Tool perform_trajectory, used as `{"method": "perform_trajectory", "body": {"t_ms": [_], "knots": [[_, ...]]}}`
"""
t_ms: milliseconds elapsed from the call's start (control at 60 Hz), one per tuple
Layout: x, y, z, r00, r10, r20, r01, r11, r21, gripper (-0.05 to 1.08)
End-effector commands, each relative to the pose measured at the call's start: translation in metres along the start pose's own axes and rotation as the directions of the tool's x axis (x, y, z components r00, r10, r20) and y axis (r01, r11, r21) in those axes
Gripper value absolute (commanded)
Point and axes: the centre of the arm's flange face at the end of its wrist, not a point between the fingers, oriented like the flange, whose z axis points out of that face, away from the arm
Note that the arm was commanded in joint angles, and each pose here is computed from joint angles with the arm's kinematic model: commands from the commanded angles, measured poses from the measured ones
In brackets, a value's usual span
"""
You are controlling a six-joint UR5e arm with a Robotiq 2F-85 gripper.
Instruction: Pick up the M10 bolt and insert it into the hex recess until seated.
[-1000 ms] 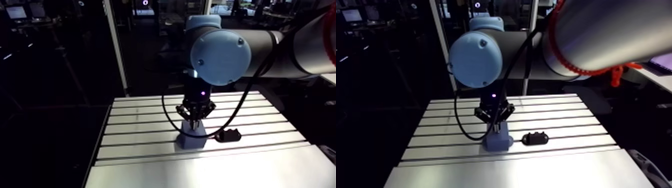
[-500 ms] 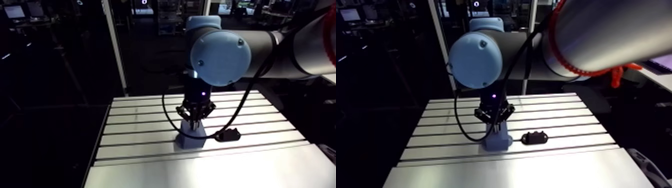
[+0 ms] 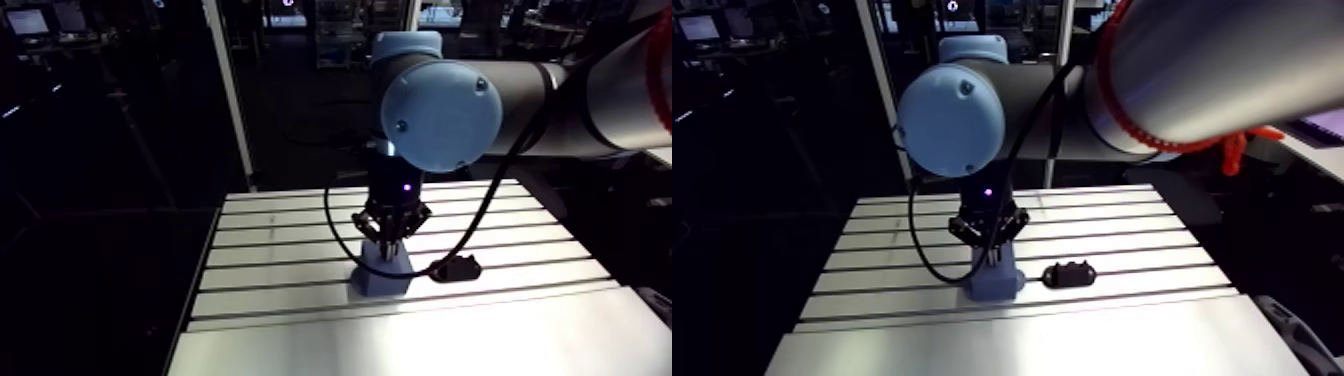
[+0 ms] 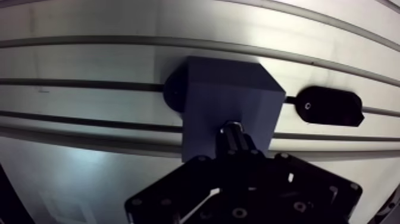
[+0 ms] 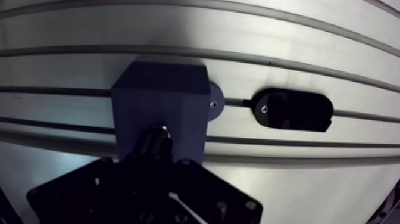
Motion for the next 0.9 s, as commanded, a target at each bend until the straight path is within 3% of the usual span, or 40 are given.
{"method": "perform_trajectory", "body": {"t_ms": [17, 467, 533, 900], "knots": [[0.0, 0.0, 0.0, 1.0, -0.009, 0.0, 0.009, 1.0, 0.0, 1.08], [0.001, 0.0, -0.002, 1.0, -0.009, -0.005, 0.009, 1.0, 0.003, 1.08], [0.003, 0.0, -0.008, 1.0, -0.01, -0.018, 0.01, 1.0, 0.011, 1.08], [0.002, -0.002, -0.038, 0.999, -0.014, -0.037, 0.014, 1.0, 0.009, 1.08]]}}
